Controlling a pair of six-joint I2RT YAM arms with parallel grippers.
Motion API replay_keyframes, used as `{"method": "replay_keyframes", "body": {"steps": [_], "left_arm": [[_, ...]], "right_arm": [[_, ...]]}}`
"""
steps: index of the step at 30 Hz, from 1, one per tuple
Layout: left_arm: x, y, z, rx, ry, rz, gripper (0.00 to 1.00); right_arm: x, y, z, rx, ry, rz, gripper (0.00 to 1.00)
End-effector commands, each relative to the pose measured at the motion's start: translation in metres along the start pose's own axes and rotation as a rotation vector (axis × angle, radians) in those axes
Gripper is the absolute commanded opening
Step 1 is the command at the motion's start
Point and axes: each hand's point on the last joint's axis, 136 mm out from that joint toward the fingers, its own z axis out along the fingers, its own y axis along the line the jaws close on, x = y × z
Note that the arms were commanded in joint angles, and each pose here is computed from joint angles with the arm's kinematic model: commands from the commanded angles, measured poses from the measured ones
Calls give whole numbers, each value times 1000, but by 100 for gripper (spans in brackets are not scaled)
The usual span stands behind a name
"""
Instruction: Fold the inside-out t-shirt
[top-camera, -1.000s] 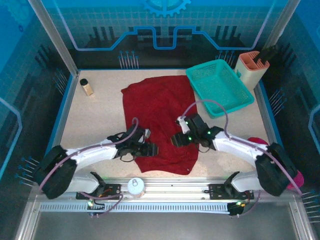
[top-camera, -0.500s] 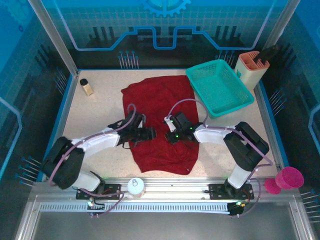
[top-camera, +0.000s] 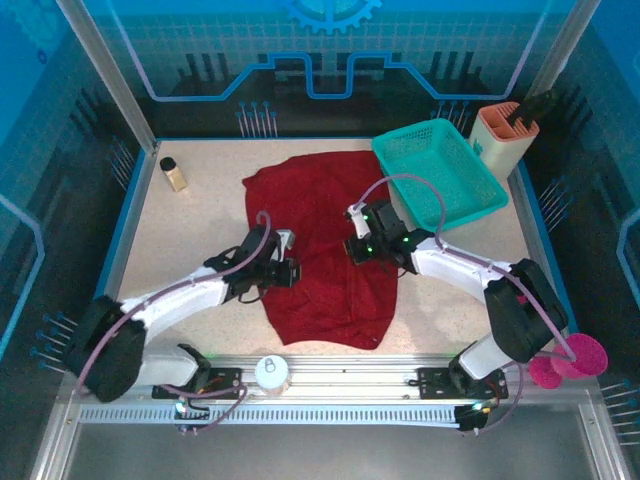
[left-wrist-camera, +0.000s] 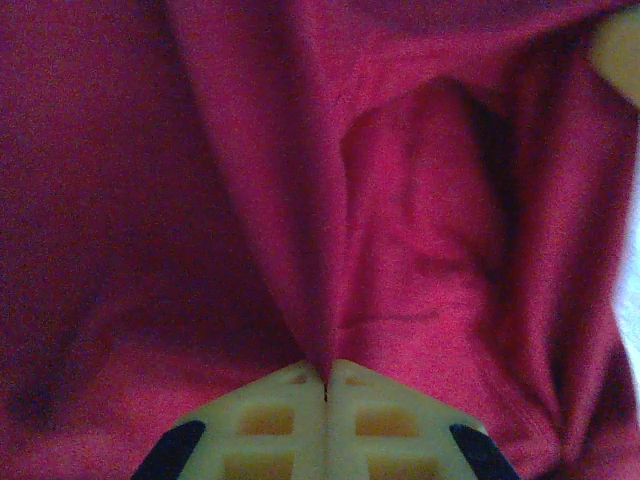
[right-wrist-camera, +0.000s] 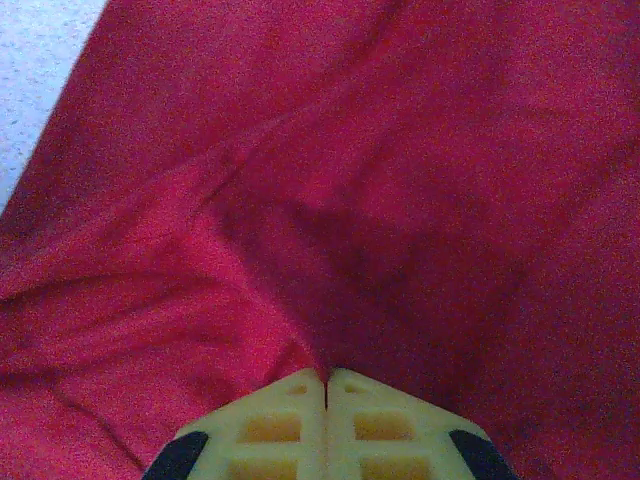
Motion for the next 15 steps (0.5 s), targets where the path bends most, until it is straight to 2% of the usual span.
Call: {"method": "replay_keyframes", "body": {"steps": [1, 2, 3, 4, 5, 7, 9, 11, 15], "left_arm": [[34, -1, -21, 4, 76, 71, 8], [34, 0, -27, -2, 60, 70, 32], [31, -1, -32, -2, 40, 85, 45], [27, -4, -36, 10, 14, 114, 50], [22, -10, -39, 37, -13, 159, 54], [12, -25, -41, 101, -53, 265, 51], [-3, -29, -38, 85, -83, 345, 53], [-16, -31, -30, 53, -83, 414, 61], [-33, -41, -7, 69, -74, 521, 71]], "right_arm": [[-9, 21, -22, -114, -5, -69, 0], [-10, 33, -28, -177, -10, -93, 0], [-10, 42, -34, -230, -15, -102, 0], [-11, 52, -41, -286, -24, -104, 0], [-12, 61, -47, -337, -36, -102, 0], [-15, 75, -58, -417, -53, -102, 0], [-17, 85, -66, -478, -57, -103, 0], [-21, 95, -78, -533, -60, -113, 0], [-25, 104, -96, -582, -77, -122, 0]]}}
